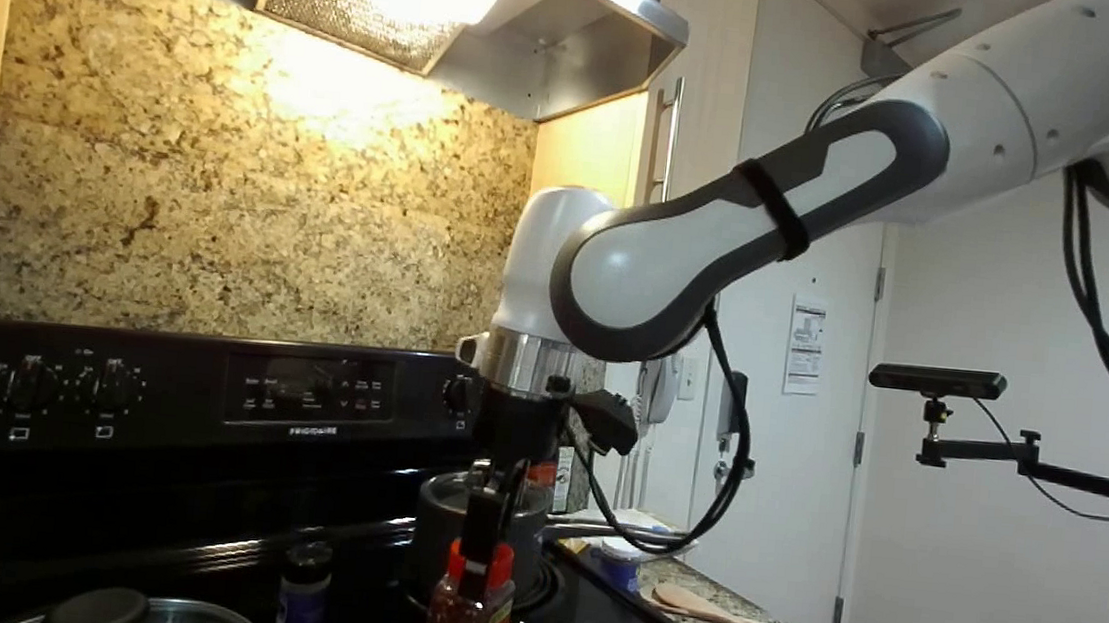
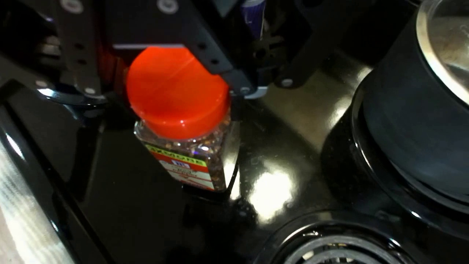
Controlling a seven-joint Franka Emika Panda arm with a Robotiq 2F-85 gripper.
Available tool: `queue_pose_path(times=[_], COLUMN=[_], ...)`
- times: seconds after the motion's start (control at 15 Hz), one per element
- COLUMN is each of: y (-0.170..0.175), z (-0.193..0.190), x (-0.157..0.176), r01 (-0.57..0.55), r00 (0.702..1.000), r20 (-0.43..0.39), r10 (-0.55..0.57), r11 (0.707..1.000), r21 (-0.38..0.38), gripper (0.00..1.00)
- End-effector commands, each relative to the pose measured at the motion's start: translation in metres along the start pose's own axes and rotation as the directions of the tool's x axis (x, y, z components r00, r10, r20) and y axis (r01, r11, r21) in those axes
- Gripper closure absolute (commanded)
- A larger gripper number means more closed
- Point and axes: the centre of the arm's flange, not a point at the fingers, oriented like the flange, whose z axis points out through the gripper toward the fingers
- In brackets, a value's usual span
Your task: Place the container with the orange lid on the stove
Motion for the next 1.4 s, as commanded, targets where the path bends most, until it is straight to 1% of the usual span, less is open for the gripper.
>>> queue_pose_path(times=[0.0, 0.13, 0.27, 0.33, 0.67, 0.73, 0.8, 0.93, 1.0, 1.2, 1.33], y=[-0.004, -0.004, -0.002, 0.0, 0.007, 0.008, 0.008, 0.008, 0.007, 0.001, -0.007], z=[0.007, 0.016, 0.025, 0.028, 0.025, 0.025, 0.023, 0.019, 0.015, -0.001, -0.019], x=[0.049, 0.062, 0.073, 0.078, 0.093, 0.094, 0.094, 0.092, 0.091, 0.088, 0.079], r01=[0.01, 0.012, 0.011, 0.007, -0.009, -0.01, -0.008, -0.006, -0.002, 0.008, 0.021], r00=[0.999, 0.998, 0.999, 0.999, 1.0, 1.0, 1.0, 1.0, 1.0, 1.0, 1.0], r20=[0.054, 0.061, 0.043, 0.031, -0.001, 0.003, 0.0, 0.006, 0.007, 0.0, -0.016], r10=[-0.007, -0.008, -0.01, -0.006, 0.009, 0.01, 0.008, 0.006, 0.002, -0.008, -0.022], r11=[0.999, 0.998, 1.0, 1.0, 1.0, 1.0, 1.0, 1.0, 1.0, 0.999, 0.999], r21=[-0.052, -0.055, -0.024, -0.022, -0.018, -0.017, -0.016, -0.014, -0.02, -0.036, -0.035], gripper=[0.64, 0.64, 0.64, 0.64, 0.64, 0.14, 0.13, 0.02, 0.0, 0.0, 0.0])
